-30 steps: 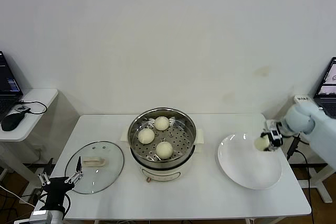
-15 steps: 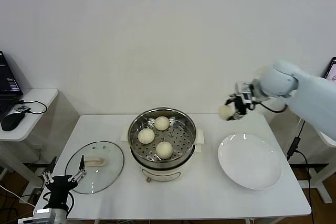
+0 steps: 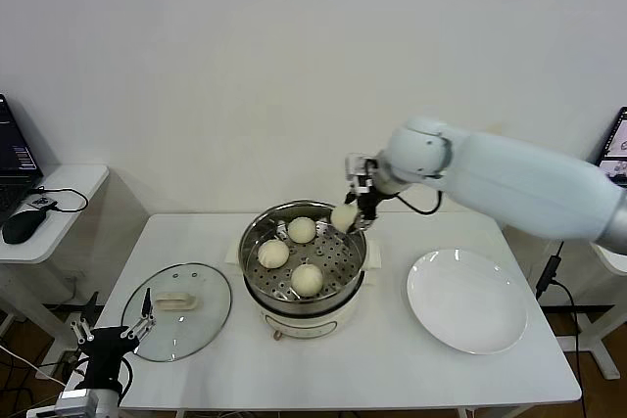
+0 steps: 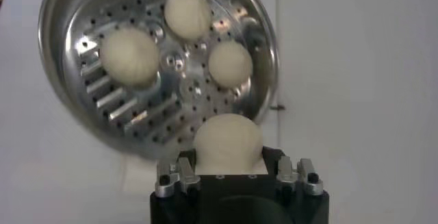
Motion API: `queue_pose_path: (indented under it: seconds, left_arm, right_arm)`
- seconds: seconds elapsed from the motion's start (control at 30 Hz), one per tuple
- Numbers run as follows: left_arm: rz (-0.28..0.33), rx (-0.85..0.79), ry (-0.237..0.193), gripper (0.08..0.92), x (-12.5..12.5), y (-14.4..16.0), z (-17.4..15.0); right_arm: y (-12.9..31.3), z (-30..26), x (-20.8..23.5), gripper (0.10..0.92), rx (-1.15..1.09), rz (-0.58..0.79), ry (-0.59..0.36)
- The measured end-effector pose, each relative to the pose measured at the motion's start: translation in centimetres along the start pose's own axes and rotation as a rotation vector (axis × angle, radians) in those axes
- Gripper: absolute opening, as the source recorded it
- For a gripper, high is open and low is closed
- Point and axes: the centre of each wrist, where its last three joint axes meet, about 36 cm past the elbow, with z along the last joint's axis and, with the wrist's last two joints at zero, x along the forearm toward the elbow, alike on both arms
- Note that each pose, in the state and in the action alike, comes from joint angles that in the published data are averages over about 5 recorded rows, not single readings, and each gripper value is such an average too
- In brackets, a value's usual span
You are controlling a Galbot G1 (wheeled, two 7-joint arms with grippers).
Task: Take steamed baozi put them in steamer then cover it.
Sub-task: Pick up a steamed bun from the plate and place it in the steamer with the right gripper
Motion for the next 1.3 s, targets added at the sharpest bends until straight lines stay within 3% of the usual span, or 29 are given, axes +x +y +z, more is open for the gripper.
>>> queue_pose_path:
  seconds: [0.77, 0.87, 1.07, 1.3]
  left_arm:
    - [-0.010, -0.008, -0.008, 0.823, 0.0, 0.2, 0.0]
    - [-0.011, -0.008, -0.008, 0.823, 0.0, 0.3, 0.0]
    - [-0.014, -0.009, -0.011, 0.823, -0.1, 0.5, -0.1]
    - [-0.012, -0.004, -0.012, 0.823, -0.4, 0.7, -0.2]
  right_arm:
    - [2.1, -1.5, -6.9, 0.613, 0.017, -0.058, 0.087]
    - [2.2, -1.5, -7.0, 0.647, 0.019, -0.053, 0.087]
    - [1.9, -1.4, -5.8, 0.794, 0.014, -0.035, 0.068]
    - [1.5, -0.1, -2.7, 0.822, -0.029, 0.015, 0.022]
